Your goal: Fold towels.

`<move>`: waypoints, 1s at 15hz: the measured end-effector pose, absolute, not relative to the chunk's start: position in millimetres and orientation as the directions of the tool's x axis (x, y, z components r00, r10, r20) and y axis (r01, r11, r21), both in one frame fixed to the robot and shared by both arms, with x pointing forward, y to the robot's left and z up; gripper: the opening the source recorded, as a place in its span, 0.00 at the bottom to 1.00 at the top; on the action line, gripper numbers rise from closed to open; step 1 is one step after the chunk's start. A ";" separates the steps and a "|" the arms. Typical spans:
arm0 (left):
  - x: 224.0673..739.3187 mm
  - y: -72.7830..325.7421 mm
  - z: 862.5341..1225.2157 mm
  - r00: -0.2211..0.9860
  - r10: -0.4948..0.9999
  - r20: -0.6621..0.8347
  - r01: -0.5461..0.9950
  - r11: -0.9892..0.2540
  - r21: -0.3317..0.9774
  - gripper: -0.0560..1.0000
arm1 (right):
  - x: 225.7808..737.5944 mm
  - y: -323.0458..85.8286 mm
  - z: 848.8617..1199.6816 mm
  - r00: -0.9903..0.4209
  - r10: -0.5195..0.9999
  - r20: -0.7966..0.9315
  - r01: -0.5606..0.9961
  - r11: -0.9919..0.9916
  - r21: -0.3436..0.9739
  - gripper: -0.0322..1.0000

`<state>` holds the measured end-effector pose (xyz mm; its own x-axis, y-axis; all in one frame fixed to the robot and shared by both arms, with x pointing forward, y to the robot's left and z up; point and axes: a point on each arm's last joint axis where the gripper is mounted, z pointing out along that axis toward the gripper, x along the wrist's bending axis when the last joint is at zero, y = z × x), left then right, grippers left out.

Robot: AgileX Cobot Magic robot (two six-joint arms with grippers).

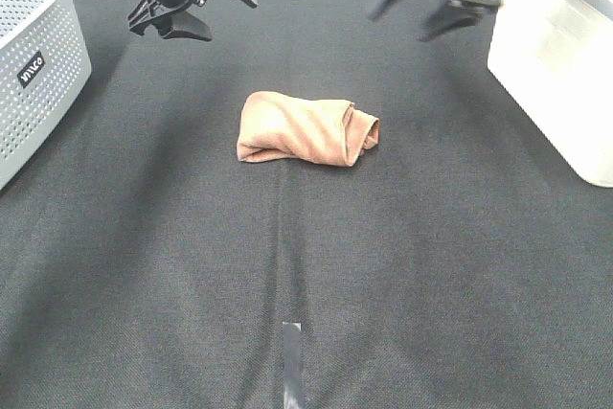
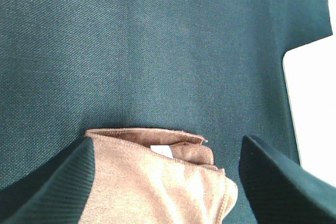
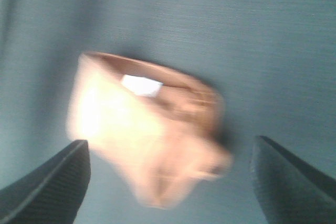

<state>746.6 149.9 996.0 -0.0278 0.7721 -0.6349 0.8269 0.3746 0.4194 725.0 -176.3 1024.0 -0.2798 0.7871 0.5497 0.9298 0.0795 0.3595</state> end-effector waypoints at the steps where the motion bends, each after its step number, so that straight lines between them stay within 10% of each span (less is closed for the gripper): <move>1: 746.6 149.9 996.0 -0.028 0.772 -0.635 0.827 0.375 0.419 0.74 | 722.6 -163.1 1022.9 -0.299 0.739 0.603 0.932 0.090 0.351 0.79; 7: 747.0 150.7 995.8 -0.024 0.780 -0.626 0.824 0.370 0.430 0.74 | 702.5 -91.1 964.7 -0.364 0.595 0.716 0.927 0.302 0.221 0.79; 15: 747.1 151.0 995.6 -0.022 0.784 -0.621 0.824 0.366 0.433 0.74 | 722.8 -128.1 910.4 -0.299 0.711 0.637 0.953 0.260 0.157 0.79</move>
